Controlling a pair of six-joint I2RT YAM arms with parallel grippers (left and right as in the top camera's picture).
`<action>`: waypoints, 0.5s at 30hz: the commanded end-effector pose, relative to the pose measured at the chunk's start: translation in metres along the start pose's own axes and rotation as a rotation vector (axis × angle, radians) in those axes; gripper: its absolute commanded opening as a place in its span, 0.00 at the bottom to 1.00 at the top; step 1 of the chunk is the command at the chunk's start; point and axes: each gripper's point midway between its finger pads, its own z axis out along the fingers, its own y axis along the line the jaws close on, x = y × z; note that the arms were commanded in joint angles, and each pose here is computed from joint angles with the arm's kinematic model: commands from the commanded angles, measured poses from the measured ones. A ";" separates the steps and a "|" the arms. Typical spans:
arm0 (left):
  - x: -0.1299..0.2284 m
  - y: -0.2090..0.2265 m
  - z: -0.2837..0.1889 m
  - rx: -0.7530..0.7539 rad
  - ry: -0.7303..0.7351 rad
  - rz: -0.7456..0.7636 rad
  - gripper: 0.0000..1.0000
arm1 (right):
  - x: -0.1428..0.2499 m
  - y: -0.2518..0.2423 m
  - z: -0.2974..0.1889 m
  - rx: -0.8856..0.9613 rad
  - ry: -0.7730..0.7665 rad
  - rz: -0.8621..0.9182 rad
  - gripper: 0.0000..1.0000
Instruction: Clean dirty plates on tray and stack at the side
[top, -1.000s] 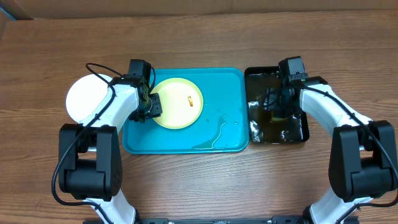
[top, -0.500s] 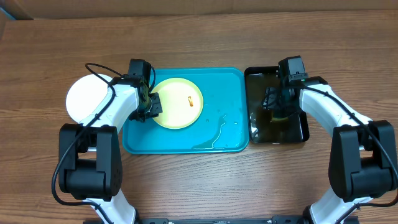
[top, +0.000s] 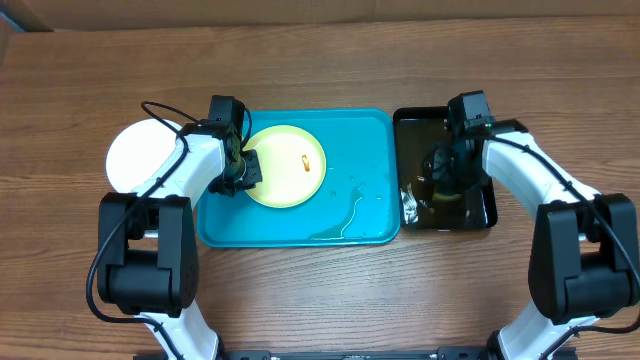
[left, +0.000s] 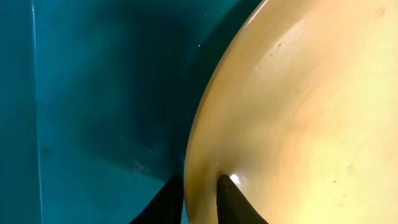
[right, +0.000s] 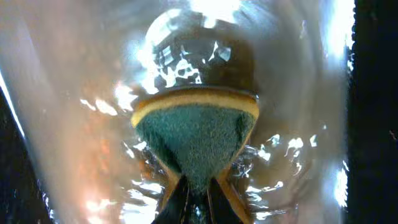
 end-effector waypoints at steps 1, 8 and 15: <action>0.007 0.001 0.011 -0.023 0.035 0.040 0.20 | -0.026 0.007 -0.026 -0.024 -0.068 -0.006 0.04; 0.005 0.001 0.011 -0.021 0.029 0.040 0.29 | -0.012 0.003 -0.019 -0.012 -0.025 -0.005 0.36; 0.005 0.001 0.011 -0.021 0.029 0.040 0.30 | -0.002 0.000 0.003 -0.012 -0.027 -0.005 0.63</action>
